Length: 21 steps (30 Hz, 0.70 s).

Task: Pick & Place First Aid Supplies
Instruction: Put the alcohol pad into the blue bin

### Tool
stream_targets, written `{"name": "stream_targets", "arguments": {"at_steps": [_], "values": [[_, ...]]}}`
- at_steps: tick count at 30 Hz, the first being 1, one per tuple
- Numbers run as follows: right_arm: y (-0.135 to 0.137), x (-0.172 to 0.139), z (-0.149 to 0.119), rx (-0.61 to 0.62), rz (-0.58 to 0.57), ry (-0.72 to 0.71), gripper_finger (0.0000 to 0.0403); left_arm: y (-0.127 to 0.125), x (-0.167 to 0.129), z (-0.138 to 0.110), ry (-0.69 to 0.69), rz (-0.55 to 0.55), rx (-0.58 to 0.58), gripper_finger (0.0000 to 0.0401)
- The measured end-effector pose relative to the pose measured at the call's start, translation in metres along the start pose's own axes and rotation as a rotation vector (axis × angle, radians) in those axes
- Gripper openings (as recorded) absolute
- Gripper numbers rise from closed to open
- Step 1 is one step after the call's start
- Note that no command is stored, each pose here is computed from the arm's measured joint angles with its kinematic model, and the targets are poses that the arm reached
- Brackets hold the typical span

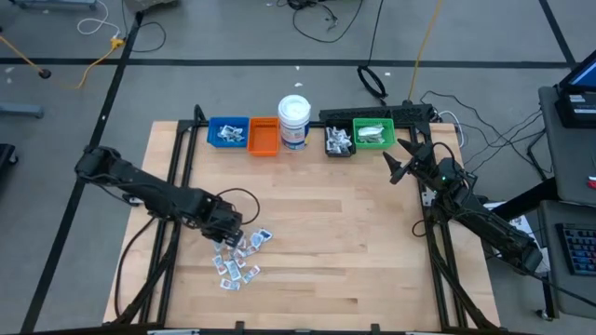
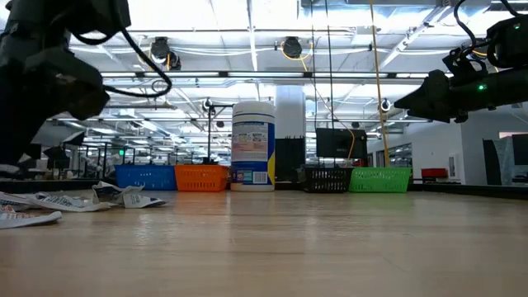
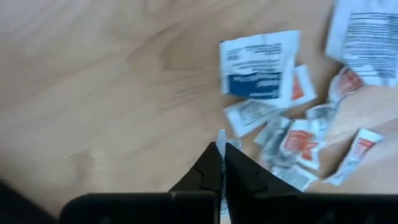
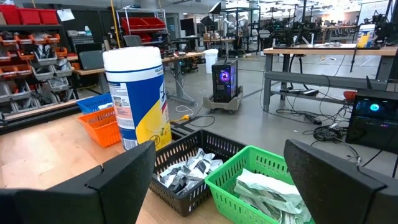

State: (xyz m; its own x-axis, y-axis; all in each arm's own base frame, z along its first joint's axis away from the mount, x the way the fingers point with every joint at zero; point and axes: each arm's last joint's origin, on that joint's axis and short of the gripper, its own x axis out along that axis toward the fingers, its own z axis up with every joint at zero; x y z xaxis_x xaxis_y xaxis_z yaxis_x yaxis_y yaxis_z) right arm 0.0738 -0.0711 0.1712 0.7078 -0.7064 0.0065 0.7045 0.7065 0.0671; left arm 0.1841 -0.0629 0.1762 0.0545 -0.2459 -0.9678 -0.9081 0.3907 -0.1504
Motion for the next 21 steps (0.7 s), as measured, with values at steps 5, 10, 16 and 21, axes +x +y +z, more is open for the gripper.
{"name": "stream_targets", "arguments": {"at_steps": [5, 10, 16, 21], "values": [[0.0, 0.0, 0.0, 0.0, 0.0, 0.0, 0.0352, 0.011, -0.011, -0.004, 0.002, 0.02, -0.022, 0.0004], [0.0, 0.0, 0.0, 0.0, 0.0, 0.0, 0.0352, 0.02, -0.02, -0.007, -0.003, 0.019, -0.048, 0.0003], [0.0, 0.0, 0.0, 0.0, 0.0, 0.0, 0.0352, 0.026, -0.027, 0.012, -0.025, 0.007, -0.084, 0.0003], [0.0, 0.0, 0.0, 0.0, 0.0, 0.0, 0.0352, 0.036, -0.036, 0.045, -0.05, -0.032, -0.116, 0.0002]]}}
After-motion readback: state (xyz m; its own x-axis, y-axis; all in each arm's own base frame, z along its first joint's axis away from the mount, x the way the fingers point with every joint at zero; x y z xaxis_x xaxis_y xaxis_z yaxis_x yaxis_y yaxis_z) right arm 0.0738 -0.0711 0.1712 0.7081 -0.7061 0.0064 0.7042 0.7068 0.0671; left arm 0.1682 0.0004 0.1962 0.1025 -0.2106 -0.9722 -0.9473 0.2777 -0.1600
